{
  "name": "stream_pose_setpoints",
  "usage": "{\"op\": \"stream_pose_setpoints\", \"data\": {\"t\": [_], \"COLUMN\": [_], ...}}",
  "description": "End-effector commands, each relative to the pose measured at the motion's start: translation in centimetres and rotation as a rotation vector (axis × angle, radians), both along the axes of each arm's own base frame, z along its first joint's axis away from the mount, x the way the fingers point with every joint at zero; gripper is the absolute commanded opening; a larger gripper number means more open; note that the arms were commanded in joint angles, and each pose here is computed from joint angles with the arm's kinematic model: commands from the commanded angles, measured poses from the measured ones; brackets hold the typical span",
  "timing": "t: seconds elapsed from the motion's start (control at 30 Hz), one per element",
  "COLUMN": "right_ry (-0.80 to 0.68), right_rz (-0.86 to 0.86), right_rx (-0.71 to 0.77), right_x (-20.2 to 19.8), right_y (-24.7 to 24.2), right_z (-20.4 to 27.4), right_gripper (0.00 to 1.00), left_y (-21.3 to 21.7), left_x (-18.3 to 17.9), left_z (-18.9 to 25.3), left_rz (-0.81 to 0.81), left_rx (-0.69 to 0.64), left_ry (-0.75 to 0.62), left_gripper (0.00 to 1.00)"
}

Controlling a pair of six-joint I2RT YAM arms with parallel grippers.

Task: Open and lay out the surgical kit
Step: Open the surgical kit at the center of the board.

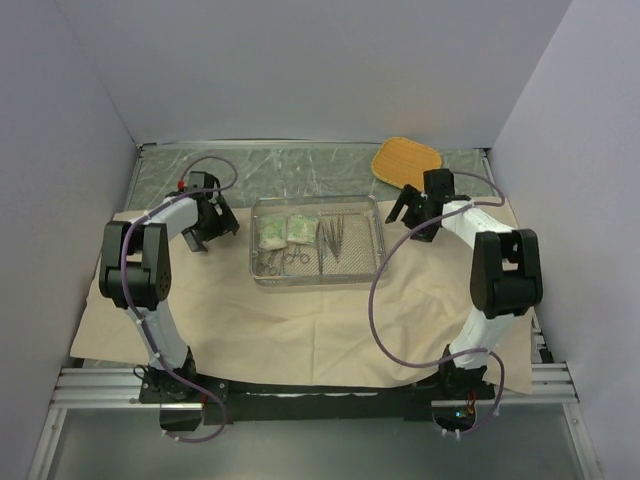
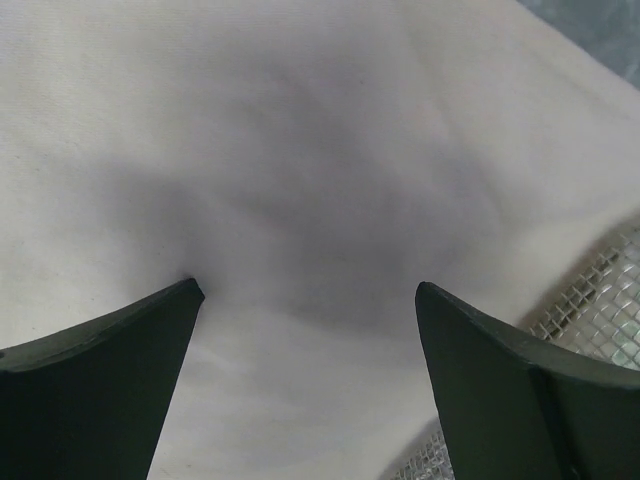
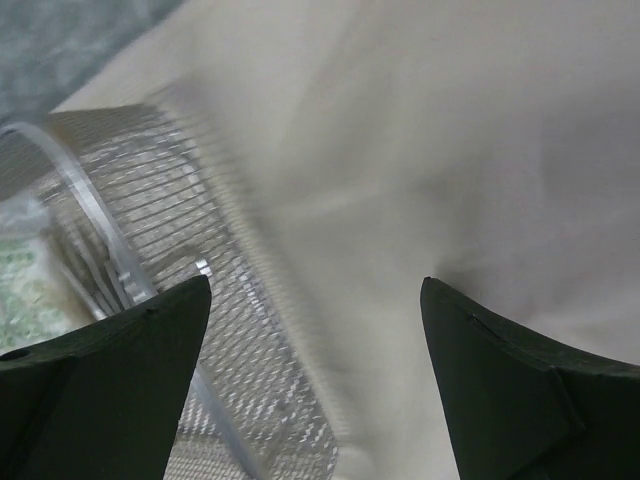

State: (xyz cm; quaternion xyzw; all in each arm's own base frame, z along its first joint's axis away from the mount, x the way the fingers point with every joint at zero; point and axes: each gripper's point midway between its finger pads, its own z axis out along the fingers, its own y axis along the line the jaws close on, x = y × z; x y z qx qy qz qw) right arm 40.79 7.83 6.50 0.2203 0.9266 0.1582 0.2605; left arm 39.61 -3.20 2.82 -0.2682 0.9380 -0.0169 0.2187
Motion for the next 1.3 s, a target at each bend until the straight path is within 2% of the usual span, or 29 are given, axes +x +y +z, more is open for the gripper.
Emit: {"op": "stream_pose_setpoints", "data": {"t": [0.0, 0.2, 0.3, 0.53, 0.7, 0.9, 1.07, 1.1, 1.13, 1.17, 1.2, 1.23, 1.27], "right_ry": [-0.002, 0.076, 0.073, -0.018, 0.046, 0.147, 0.181, 0.195, 0.202, 0.199, 0.213, 0.218, 0.205], "right_rz": [-0.070, -0.270, -0.324, -0.209, -0.229, -0.209, -0.166, -0.155, -0.144, -0.145, -0.137, -0.134, -0.136], "right_rx": [0.041, 0.002, -0.060, -0.178, -0.204, -0.253, -0.275, -0.281, -0.289, -0.298, -0.301, -0.297, -0.293], "right_x": [1.2, -1.2, -1.4, 0.0, -1.5, -3.1, -3.2, -3.2, -3.2, -2.8, -2.8, -2.8, -2.2], "right_y": [-2.3, -8.8, -10.7, -8.6, -9.0, -9.5, -9.0, -8.9, -8.8, -8.8, -8.7, -8.7, -8.6], "right_z": [-1.1, -3.7, -3.3, 0.9, -0.6, -3.4, -4.3, -4.7, -4.9, -4.8, -5.3, -5.5, -5.2], "right_gripper": [0.93, 0.94, 0.94, 0.94, 0.93, 0.88, 0.76, 0.73, 0.70, 0.60, 0.54, 0.47, 0.33], "left_y": [1.2, 2.4, 2.4, 3.3, 4.1, 3.9, 3.0, 3.0, 3.0, 3.0, 3.0, 3.0, 3.1], "left_x": [1.0, 1.1, 1.0, 0.6, -0.3, -1.2, -1.7, -1.4, -1.4, -1.4, -1.1, -1.0, -0.8], "left_z": [-0.9, -2.6, -2.9, -0.9, 1.0, -1.0, -2.9, -2.8, -3.0, -3.6, -3.5, -3.9, -4.0], "left_rz": [0.017, 0.047, 0.046, 0.074, 0.092, 0.064, 0.027, 0.027, 0.026, 0.025, 0.026, 0.026, 0.026], "left_rx": [-0.012, -0.017, -0.011, 0.028, 0.102, 0.154, 0.204, 0.207, 0.208, 0.210, 0.213, 0.217, 0.222], "left_ry": [0.000, 0.045, 0.057, 0.023, -0.013, 0.061, 0.132, 0.131, 0.137, 0.153, 0.150, 0.162, 0.164], "left_gripper": [1.00, 0.99, 0.99, 0.99, 0.99, 0.91, 0.69, 0.60, 0.55, 0.50, 0.36, 0.29, 0.23]}}
